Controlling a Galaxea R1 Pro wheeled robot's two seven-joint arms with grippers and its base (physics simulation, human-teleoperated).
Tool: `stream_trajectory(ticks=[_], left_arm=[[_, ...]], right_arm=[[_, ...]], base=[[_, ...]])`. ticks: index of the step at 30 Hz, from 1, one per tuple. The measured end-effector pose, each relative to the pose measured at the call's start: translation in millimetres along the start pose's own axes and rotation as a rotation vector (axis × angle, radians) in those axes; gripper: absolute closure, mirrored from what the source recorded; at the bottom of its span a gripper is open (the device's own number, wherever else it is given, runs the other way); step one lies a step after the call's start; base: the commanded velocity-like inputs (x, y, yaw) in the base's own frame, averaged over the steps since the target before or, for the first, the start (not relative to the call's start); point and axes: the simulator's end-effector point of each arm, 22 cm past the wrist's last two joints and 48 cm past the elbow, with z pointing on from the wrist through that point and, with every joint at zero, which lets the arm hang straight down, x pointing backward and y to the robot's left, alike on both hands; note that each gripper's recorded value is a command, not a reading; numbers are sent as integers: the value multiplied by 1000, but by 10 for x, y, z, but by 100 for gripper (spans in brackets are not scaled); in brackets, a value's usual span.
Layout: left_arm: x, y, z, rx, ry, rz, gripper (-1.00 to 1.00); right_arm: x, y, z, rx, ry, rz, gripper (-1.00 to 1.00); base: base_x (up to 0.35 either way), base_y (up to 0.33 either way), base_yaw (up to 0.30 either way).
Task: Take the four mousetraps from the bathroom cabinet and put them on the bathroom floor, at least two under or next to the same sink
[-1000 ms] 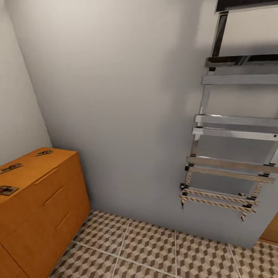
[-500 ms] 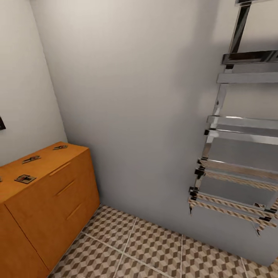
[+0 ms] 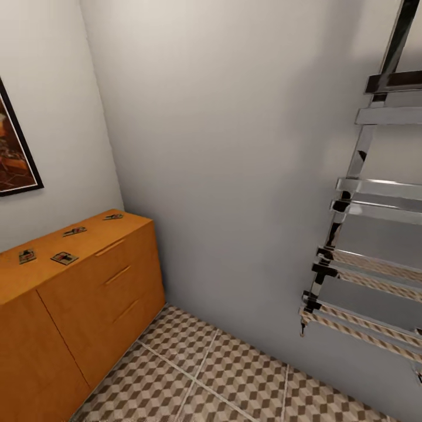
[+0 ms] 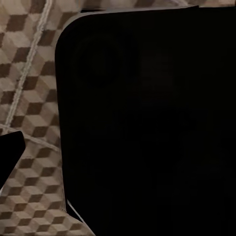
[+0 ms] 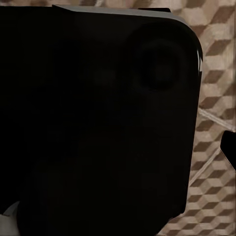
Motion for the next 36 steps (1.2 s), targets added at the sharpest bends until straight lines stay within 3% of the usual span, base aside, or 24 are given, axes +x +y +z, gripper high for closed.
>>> stream_trajectory(ticks=[28, 36], left_arm=[[5, 0, -3, 0, -6, 0, -100], [7, 0, -3, 0, -5, 0, -100]], right_arm=[[29, -8, 0, 2, 5, 0, -100], [-106, -3, -4, 1, -57, 1, -100]], base=[[0, -2, 234], [0, 0, 124]])
